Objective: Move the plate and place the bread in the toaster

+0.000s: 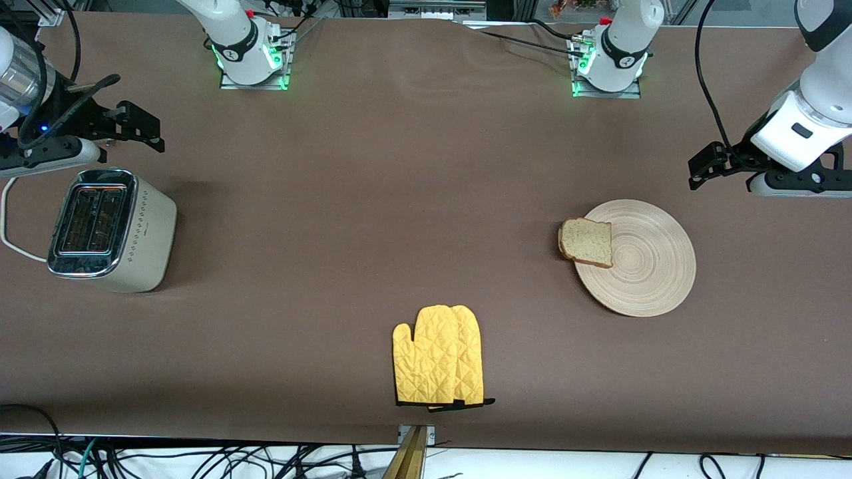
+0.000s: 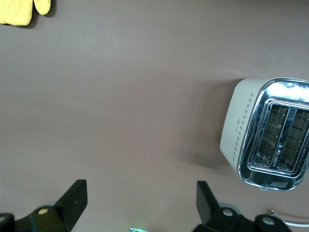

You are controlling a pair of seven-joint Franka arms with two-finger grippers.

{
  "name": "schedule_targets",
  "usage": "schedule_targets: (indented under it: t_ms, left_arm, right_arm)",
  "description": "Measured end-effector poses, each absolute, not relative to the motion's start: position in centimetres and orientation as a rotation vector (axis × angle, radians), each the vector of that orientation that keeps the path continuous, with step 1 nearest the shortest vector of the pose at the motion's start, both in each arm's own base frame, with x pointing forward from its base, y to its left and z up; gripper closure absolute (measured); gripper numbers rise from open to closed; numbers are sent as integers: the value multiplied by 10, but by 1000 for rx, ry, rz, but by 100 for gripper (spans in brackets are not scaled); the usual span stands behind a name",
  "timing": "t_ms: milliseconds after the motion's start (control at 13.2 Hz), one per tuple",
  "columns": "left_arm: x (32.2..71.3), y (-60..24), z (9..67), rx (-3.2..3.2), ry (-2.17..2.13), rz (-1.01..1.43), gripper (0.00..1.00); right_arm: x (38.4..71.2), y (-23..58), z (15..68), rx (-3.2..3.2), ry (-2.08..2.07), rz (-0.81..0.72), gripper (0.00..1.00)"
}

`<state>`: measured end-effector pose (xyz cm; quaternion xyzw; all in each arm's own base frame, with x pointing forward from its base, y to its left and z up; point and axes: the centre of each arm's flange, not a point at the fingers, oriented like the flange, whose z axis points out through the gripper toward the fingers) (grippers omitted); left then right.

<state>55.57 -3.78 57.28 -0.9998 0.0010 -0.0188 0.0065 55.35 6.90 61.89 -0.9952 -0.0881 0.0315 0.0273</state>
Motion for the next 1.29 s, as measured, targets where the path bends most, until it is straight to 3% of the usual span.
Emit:
schedule_targets:
  t_ms: [1291]
  left_arm:
    - [565, -38, 575, -3131, 4, -76, 0]
  right_arm:
    - [551, 73, 624, -3073, -285, 81, 0]
